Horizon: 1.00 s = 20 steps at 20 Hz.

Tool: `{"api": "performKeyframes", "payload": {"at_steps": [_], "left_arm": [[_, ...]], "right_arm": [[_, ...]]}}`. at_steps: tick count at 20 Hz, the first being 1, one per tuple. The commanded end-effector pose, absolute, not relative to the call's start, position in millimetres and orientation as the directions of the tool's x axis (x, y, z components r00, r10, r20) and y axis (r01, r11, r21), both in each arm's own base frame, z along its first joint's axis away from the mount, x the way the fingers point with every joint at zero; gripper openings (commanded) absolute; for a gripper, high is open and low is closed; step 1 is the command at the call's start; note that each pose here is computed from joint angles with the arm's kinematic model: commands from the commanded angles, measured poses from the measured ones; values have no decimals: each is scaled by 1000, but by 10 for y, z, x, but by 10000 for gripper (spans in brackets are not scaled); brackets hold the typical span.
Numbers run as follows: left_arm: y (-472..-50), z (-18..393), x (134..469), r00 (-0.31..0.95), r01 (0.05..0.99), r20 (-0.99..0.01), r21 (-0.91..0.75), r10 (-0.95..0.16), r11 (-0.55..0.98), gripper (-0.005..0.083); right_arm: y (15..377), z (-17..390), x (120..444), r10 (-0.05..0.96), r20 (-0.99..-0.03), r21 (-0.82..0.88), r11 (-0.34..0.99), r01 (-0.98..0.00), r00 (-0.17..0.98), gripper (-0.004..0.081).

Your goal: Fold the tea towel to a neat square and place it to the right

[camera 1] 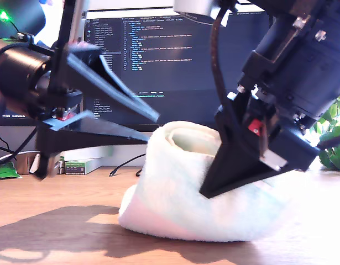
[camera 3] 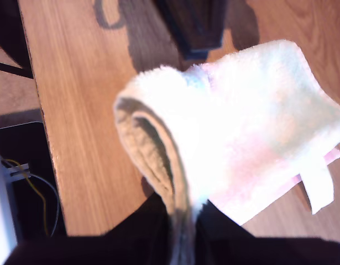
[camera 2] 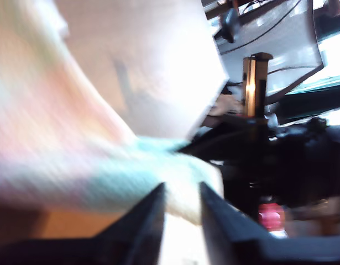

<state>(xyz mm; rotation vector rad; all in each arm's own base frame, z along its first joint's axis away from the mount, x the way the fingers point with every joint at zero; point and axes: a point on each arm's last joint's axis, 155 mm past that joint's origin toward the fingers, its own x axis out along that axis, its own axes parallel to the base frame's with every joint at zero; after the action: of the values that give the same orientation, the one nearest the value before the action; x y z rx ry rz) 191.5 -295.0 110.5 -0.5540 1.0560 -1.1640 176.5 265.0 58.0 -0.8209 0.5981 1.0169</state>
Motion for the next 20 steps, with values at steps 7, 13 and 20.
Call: {"api": "performKeyframes", "payload": {"at_steps": [7, 13, 20], "left_arm": [[-2769, 740, 2266, 250, 641, -554, -520, -794, 564, -19], [-2886, 472, 2159, 197, 673, -598, -494, -777, 550, -19], [-2926, 231, 2201, 191, 676, -622, -478, -760, 561, -19]], "right_arm": [[2614, 406, 1460, 472, -825, -219, 239, -946, 310, -13], [2713, 610, 1431, 478, -828, -194, 245, -950, 292, -13], [2605, 583, 1217, 430, -883, -82, 255, -963, 189, -13]]}}
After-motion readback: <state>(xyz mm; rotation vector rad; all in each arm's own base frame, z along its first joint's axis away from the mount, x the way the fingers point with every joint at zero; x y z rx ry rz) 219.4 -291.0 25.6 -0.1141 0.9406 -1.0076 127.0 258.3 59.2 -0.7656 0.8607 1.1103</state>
